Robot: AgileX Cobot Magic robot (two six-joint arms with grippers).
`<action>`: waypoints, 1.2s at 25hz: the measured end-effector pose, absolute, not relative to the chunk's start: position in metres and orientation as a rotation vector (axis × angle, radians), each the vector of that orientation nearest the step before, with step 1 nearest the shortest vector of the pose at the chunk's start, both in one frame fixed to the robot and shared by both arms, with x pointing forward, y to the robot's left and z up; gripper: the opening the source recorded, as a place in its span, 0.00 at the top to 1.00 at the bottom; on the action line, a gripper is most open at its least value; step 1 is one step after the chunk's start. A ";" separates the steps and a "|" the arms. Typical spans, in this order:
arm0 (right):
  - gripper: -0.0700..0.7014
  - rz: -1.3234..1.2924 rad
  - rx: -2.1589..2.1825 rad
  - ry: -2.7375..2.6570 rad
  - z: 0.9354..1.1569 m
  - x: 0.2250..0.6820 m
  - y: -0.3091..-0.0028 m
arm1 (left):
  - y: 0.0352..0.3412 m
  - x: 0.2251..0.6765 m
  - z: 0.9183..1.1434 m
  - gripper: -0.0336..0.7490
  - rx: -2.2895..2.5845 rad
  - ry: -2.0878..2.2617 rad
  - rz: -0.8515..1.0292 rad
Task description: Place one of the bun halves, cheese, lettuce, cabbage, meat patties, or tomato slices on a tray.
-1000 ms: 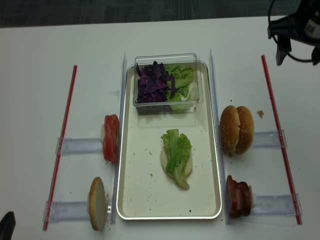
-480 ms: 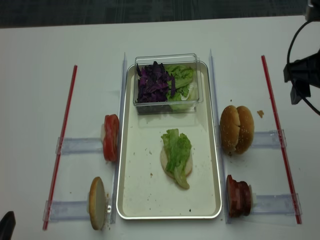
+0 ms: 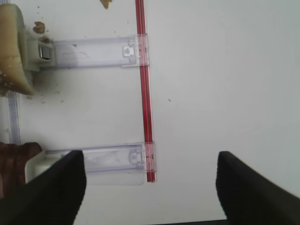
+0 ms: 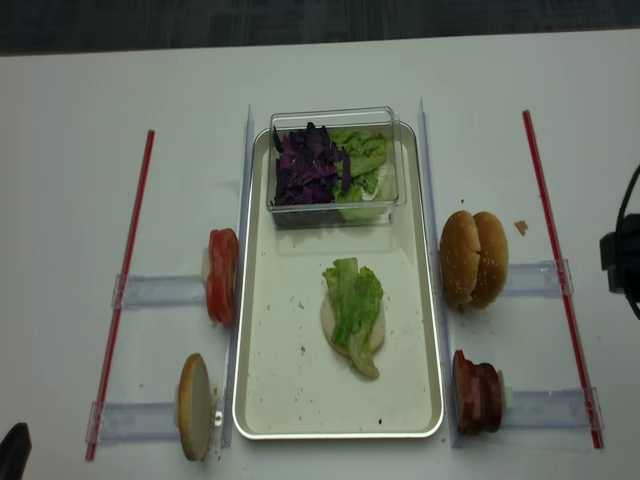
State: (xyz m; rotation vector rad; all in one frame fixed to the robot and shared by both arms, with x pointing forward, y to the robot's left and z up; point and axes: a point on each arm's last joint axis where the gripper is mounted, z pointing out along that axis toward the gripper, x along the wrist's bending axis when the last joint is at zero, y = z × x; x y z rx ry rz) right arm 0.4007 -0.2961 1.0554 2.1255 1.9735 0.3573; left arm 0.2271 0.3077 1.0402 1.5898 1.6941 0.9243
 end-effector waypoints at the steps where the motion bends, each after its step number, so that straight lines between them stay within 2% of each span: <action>1: 0.14 0.368 2.114 1.972 1.054 0.394 -0.296 | 0.308 0.227 1.040 0.40 1.590 1.694 0.924; 14: 0.14 0.503 2.005 1.910 1.045 0.324 -0.297 | 0.308 0.227 1.040 0.40 1.590 1.694 0.924; 24: 0.16 0.582 1.943 1.863 1.034 0.295 -0.298 | 0.308 0.227 1.040 0.40 1.590 1.694 0.924; 30: 0.17 0.633 1.885 1.813 1.037 0.284 -0.299 | 0.308 0.227 1.040 0.40 1.590 1.694 0.924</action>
